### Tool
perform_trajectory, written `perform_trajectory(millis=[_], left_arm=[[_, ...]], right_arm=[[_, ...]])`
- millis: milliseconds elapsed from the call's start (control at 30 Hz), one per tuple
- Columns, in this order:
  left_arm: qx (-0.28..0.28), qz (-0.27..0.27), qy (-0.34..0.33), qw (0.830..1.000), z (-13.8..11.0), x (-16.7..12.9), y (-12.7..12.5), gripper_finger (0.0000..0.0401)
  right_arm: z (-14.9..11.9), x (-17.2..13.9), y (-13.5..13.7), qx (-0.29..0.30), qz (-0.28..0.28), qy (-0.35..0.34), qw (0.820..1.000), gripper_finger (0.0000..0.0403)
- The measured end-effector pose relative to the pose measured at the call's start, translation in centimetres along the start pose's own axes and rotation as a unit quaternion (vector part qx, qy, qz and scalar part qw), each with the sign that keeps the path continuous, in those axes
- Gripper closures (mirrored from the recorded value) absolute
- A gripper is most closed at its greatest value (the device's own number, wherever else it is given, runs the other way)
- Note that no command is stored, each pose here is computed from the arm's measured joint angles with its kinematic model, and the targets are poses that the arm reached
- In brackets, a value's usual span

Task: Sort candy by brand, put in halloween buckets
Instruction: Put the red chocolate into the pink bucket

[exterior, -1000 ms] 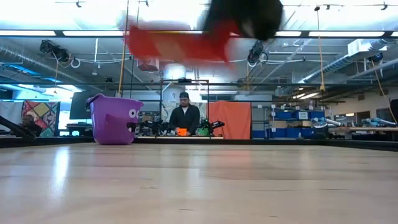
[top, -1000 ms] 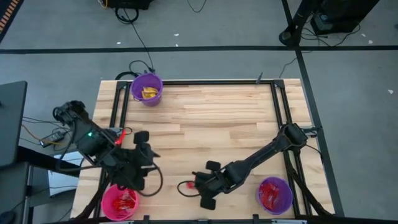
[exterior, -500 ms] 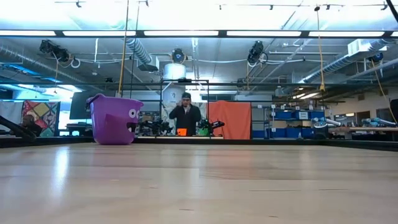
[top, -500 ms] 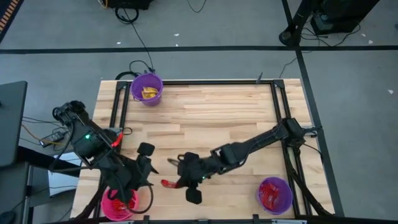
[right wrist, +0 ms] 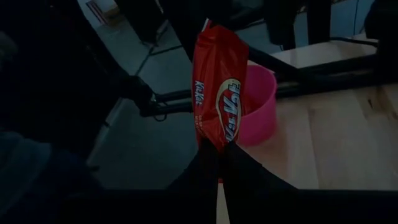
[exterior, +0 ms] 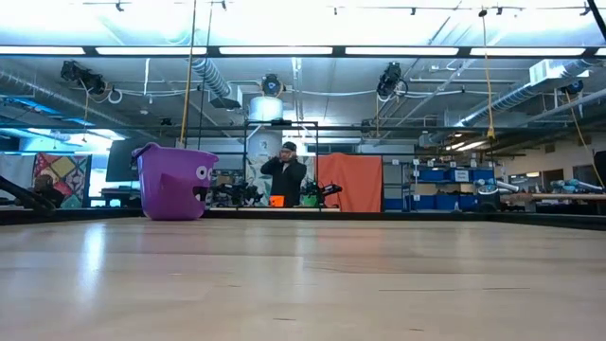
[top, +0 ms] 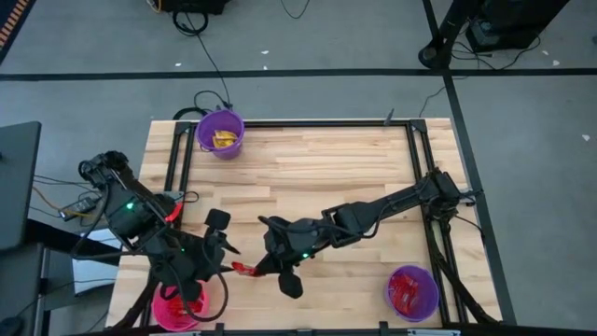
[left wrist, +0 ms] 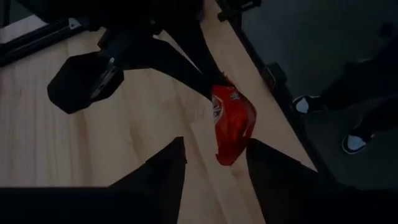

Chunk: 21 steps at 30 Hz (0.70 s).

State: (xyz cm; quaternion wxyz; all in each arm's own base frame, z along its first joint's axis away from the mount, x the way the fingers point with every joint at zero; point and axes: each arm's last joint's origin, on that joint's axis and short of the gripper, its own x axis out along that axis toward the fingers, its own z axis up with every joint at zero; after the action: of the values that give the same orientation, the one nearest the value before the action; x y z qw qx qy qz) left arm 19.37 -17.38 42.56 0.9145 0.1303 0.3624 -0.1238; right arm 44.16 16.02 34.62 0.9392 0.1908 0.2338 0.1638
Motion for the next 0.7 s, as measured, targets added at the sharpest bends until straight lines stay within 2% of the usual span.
perform_trajectory(millis=[100, 300, 500, 633, 700], left_arm=[[0.009, -0.001, -0.001, 1.0, 0.0, 0.0, 0.0, 0.0264], [0.008, -0.035, 0.007, 0.999, 0.0, 0.0, -0.1, 0.0385], [0.006, -0.038, 0.007, 0.999, 0.0, 0.0, -0.1, 0.0397], [0.004, -0.028, 0.017, 0.999, -0.2, 0.0, 0.0, 0.0398], [-0.014, -0.003, 0.029, 0.999, -0.6, -0.1, 0.2, 0.0399]], right_arm=[[0.1, 0.0, 0.0, -0.001, 0.0, -0.006, 1.0, 0.0389], [0.4, 0.0, -0.4, 0.001, -0.001, -0.012, 1.0, 0.0389], [0.6, -0.1, -0.7, 0.015, -0.004, -0.019, 1.0, 0.038], [0.6, -0.1, -1.0, 0.024, -0.03, -0.027, 0.999, 0.0323], [0.5, -0.1, -1.2, 0.031, -0.047, -0.021, 0.998, 0.0289]])
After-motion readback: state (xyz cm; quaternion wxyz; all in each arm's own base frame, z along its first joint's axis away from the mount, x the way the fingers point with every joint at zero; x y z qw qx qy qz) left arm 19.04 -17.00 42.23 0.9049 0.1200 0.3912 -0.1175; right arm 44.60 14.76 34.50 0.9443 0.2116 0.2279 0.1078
